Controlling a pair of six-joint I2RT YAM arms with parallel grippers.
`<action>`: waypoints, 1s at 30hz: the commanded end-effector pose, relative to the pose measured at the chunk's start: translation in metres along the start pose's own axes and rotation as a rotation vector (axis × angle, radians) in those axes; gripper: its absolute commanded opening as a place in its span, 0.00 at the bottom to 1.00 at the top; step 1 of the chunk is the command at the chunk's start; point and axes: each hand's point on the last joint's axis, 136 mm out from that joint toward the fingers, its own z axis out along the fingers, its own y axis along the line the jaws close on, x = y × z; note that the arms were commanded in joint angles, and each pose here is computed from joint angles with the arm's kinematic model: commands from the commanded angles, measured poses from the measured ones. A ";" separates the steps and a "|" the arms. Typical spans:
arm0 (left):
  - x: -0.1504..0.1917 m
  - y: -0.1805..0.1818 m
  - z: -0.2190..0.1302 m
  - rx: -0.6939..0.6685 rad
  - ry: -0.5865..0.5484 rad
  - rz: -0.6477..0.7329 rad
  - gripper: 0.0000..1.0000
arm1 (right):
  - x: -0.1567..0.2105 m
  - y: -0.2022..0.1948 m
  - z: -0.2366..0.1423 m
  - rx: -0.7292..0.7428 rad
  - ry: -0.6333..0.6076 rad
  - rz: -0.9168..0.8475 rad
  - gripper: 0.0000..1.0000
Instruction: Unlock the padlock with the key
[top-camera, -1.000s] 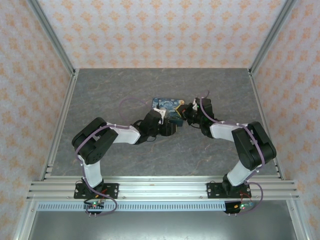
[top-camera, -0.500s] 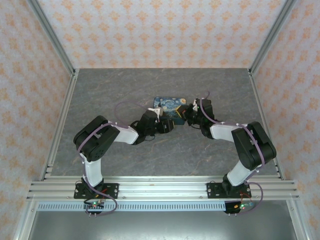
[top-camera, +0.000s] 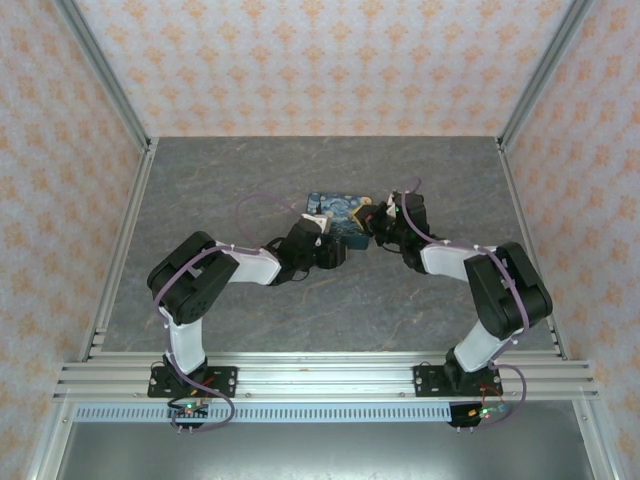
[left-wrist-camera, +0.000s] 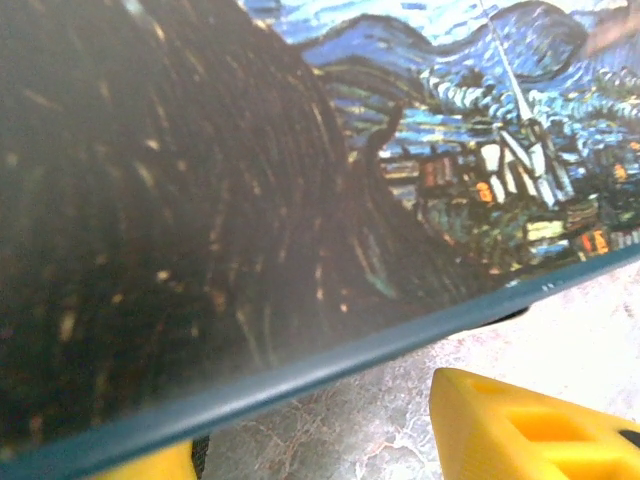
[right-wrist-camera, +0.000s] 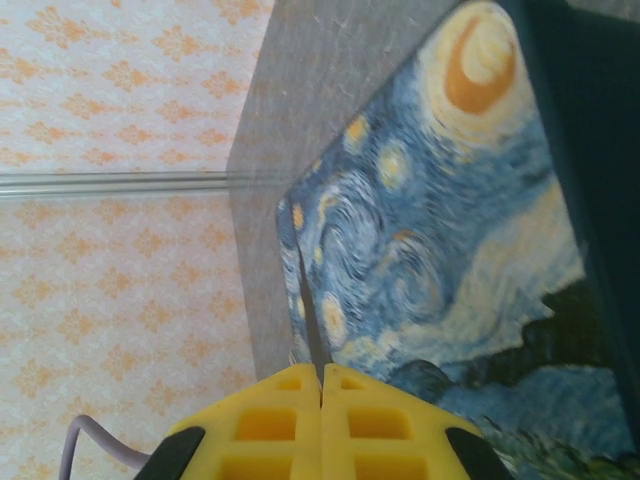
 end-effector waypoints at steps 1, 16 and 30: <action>-0.010 0.002 -0.007 -0.062 -0.014 0.082 0.60 | -0.010 0.024 0.000 -0.037 -0.011 -0.038 0.00; -0.007 -0.009 0.004 -0.050 -0.002 0.125 0.59 | -0.012 -0.008 0.023 0.013 0.004 -0.003 0.00; -0.003 -0.014 0.024 -0.046 0.006 0.117 0.59 | -0.005 -0.021 0.024 0.031 0.027 0.005 0.00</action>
